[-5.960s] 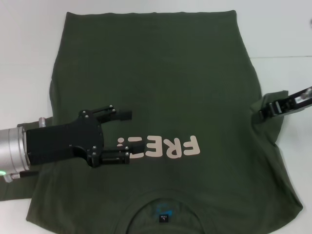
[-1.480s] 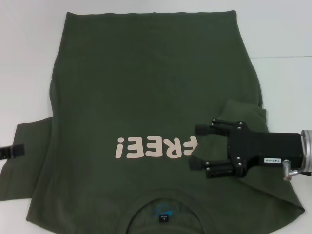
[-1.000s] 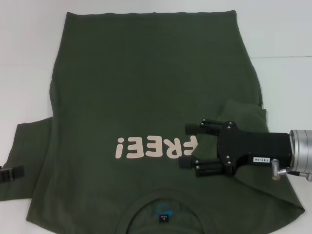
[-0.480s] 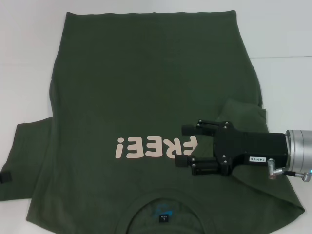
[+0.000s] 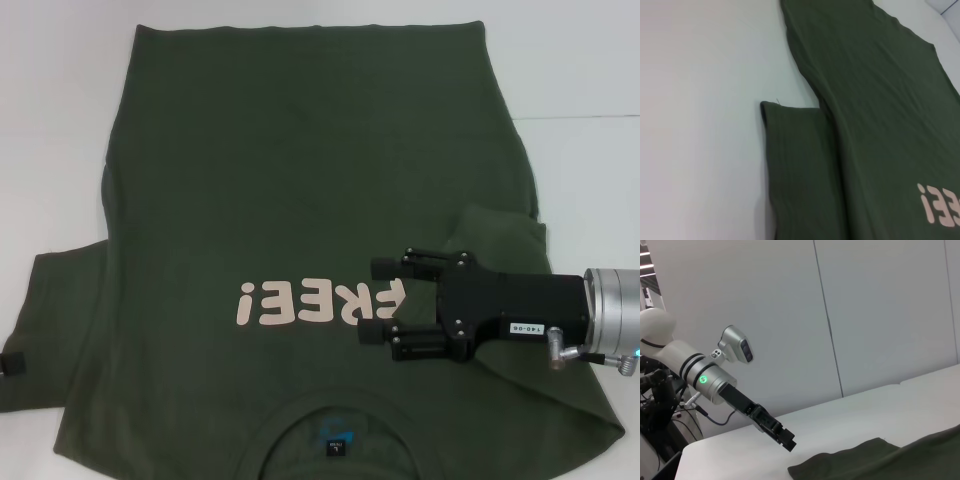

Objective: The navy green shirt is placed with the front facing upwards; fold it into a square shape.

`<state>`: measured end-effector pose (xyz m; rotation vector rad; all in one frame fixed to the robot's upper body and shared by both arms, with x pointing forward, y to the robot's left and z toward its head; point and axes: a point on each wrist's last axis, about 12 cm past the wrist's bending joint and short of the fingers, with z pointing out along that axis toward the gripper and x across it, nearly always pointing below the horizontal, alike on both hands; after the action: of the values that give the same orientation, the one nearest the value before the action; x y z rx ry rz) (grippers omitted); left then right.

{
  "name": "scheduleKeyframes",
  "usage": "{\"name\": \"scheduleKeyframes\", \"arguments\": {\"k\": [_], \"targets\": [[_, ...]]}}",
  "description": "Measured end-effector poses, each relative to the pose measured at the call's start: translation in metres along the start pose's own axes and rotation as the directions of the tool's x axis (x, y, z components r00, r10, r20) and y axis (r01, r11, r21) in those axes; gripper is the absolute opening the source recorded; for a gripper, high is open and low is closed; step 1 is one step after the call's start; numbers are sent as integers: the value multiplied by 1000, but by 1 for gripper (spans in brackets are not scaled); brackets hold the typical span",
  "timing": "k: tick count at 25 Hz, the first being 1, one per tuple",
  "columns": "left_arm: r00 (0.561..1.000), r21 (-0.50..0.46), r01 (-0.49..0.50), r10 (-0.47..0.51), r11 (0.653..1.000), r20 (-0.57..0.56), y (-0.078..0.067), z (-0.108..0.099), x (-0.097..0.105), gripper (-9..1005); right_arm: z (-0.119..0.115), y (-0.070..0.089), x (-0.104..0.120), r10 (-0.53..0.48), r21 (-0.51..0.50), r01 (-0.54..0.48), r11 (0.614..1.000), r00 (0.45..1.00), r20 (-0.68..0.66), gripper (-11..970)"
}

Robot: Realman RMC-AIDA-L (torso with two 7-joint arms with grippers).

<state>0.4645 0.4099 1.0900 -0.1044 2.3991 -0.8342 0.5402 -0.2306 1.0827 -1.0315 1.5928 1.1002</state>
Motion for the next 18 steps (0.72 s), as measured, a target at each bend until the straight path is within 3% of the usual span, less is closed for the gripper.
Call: {"name": "scheduleKeyframes", "arguments": {"k": [18], "targets": [[997, -67, 61, -64, 996, -48, 3, 7, -2, 849, 0, 0, 1, 14, 6, -14, 1000, 1000, -2, 862]]}}
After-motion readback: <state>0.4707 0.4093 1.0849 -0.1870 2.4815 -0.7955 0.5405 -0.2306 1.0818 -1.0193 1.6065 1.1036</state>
